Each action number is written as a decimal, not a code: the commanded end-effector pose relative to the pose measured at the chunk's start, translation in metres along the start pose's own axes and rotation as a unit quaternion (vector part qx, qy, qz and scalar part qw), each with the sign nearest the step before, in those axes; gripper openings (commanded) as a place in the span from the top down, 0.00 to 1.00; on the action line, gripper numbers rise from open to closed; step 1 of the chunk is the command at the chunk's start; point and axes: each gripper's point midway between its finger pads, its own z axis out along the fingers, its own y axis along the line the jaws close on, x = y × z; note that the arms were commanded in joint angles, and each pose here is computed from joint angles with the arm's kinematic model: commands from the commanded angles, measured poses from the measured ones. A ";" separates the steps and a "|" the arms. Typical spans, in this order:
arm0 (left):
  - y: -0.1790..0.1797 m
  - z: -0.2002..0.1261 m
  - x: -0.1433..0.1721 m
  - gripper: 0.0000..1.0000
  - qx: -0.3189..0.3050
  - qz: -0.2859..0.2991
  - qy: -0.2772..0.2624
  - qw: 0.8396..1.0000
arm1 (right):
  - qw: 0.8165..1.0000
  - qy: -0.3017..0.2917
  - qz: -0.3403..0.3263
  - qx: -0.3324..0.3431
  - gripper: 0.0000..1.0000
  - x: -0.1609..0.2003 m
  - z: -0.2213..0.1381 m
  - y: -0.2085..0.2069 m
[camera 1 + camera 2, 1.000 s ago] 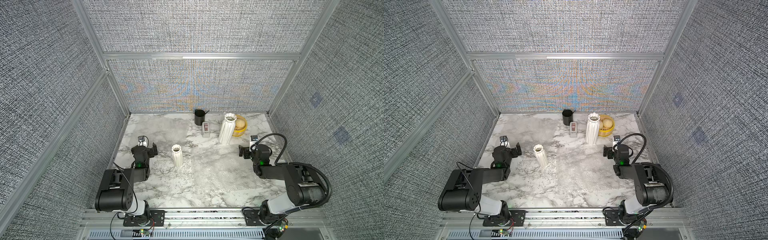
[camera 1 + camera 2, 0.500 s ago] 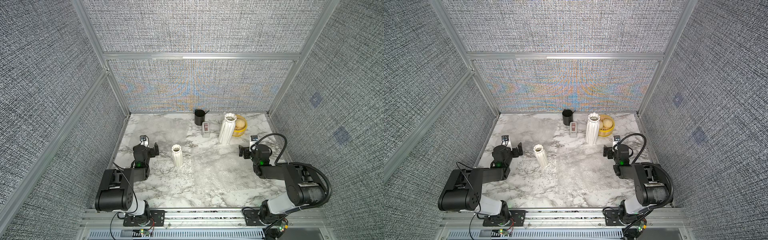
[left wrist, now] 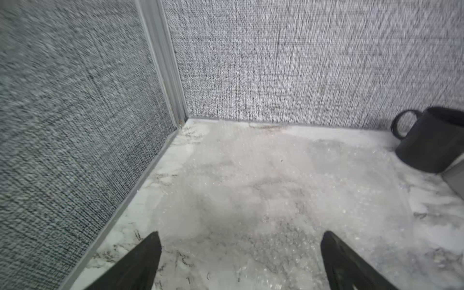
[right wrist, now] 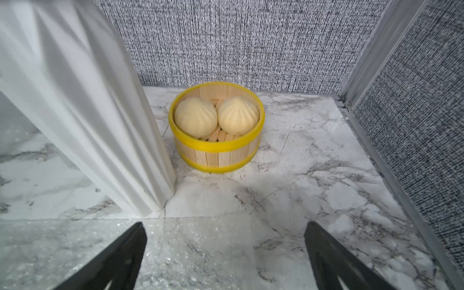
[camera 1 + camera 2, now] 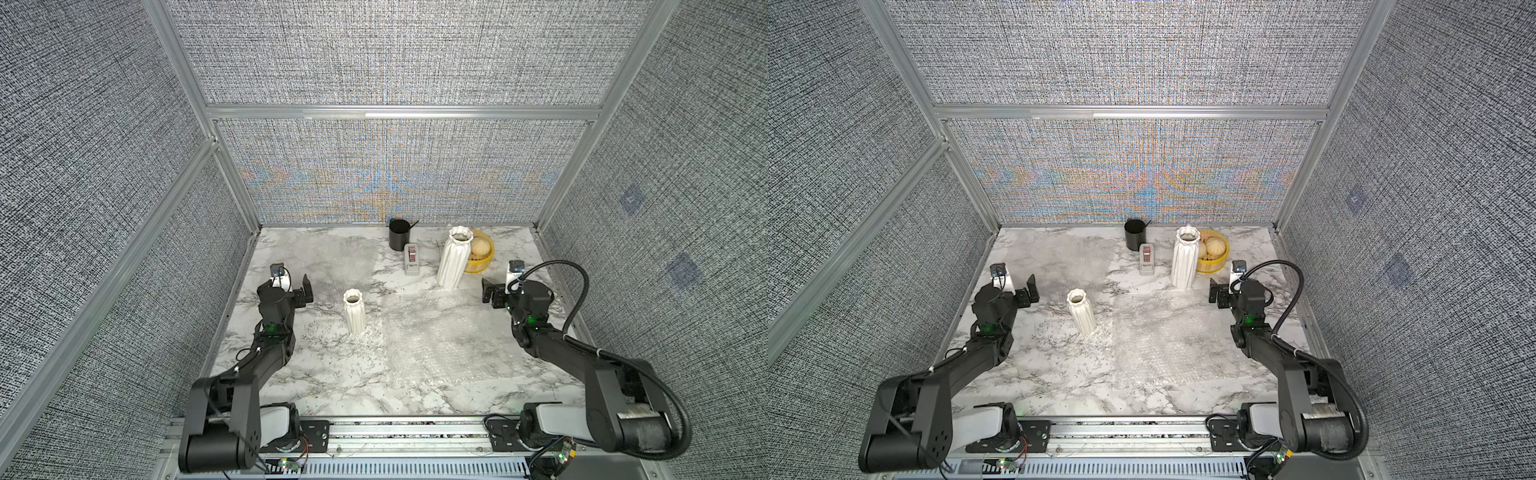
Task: Wrap vases in bubble wrap
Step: Pick up the vase from the center of the board, then place the vase in bubble wrap.
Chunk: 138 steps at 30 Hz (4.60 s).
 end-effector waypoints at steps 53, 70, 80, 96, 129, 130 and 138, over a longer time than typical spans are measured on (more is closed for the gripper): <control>-0.266 -0.033 -0.084 0.01 0.318 -0.136 0.151 0.926 | 0.976 -0.097 -0.081 -0.179 0.01 -0.069 0.073 0.120; -0.271 -0.027 -0.081 0.01 0.312 -0.119 0.154 0.930 | 0.965 -0.124 -0.098 -0.209 0.25 -0.077 0.091 0.133; -0.272 -0.029 -0.093 0.01 0.315 -0.112 0.145 0.931 | 0.959 -0.158 -0.073 -0.225 0.53 -0.140 0.056 0.135; -0.207 -0.107 -0.087 0.01 0.286 -0.135 0.178 0.932 | 0.958 0.131 0.075 -0.243 0.67 -0.125 -0.041 0.184; -0.135 -0.189 0.030 0.01 0.234 -0.165 0.320 0.903 | 0.828 0.521 0.064 -0.198 0.65 0.096 -0.030 0.287; -0.134 -0.189 0.032 0.01 0.232 -0.165 0.322 0.903 | 0.826 0.524 0.065 -0.196 0.62 0.101 -0.027 0.289; -0.134 -0.191 0.042 0.01 0.228 -0.179 0.336 0.896 | 0.830 0.525 0.084 -0.170 0.42 0.126 -0.002 0.289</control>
